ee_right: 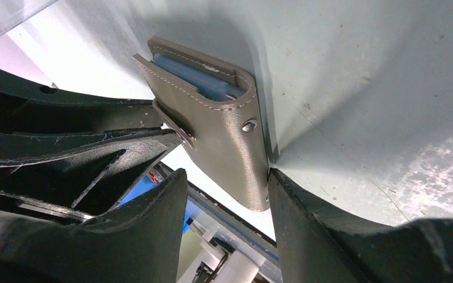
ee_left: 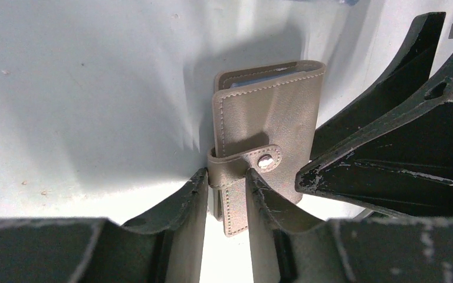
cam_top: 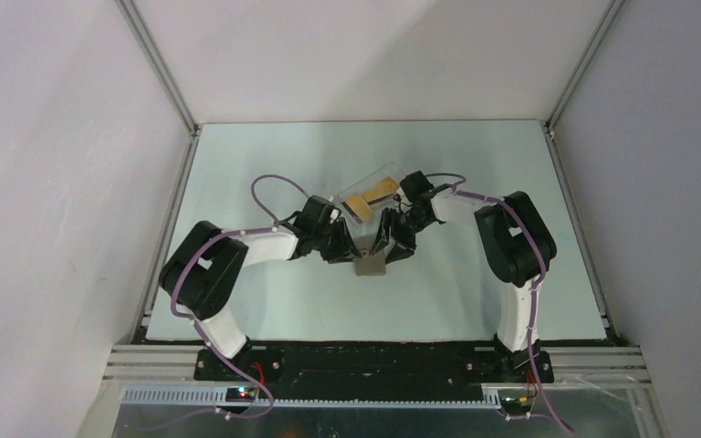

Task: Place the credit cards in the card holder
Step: Close the card holder at the center of the board.

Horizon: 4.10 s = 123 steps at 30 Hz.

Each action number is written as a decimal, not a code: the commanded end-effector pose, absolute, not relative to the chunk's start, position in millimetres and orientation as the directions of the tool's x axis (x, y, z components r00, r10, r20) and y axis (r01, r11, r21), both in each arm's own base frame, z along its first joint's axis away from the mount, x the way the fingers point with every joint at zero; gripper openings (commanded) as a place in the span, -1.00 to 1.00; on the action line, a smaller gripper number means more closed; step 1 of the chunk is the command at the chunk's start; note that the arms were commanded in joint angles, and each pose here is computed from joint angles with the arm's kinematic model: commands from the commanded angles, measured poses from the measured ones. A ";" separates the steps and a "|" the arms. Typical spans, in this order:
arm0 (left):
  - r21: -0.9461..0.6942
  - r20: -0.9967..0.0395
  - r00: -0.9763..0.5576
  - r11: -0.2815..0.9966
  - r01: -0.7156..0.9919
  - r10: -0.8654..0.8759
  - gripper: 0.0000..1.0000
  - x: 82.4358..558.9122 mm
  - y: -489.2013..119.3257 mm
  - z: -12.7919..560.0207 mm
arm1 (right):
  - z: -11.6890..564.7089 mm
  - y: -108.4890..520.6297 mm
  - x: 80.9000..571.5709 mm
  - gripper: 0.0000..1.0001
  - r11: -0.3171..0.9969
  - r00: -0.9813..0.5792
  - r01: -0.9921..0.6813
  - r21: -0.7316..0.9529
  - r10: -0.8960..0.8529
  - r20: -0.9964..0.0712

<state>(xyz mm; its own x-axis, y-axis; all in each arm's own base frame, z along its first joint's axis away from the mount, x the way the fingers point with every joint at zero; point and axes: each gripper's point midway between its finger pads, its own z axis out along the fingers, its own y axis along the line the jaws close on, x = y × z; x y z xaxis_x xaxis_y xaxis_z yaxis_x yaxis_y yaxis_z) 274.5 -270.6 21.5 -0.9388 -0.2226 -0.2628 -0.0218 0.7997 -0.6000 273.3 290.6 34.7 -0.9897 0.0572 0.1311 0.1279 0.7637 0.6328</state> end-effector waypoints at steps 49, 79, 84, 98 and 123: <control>-0.531 -0.298 -0.936 0.848 0.001 -0.186 -0.37 277.5 -257.0 31.1 | 31.4 264.1 270.2 0.18 0.906 -0.996 0.067 0.419 0.085 -0.025; -0.513 -0.277 -0.944 0.858 -0.011 -0.177 -0.37 276.1 -256.2 22.5 | 65.7 346.3 292.2 -1.00 0.665 -1.000 0.003 0.747 0.020 -0.014; -0.513 -0.273 -0.945 0.858 -0.013 -0.178 -0.38 275.8 -256.1 21.7 | 63.6 346.8 292.3 -1.00 0.667 -1.000 0.004 0.745 0.021 -0.013; -0.508 -0.276 -0.945 0.861 -0.010 -0.174 -0.38 275.3 -254.8 21.2 | 18.0 334.8 285.5 -1.00 0.762 -0.998 0.063 0.644 0.047 0.041; -0.491 -0.267 -0.950 0.871 -0.012 -0.164 -0.38 273.3 -252.5 16.0 | 110.7 344.7 303.1 -1.00 0.628 -0.983 -0.041 0.777 0.114 -0.143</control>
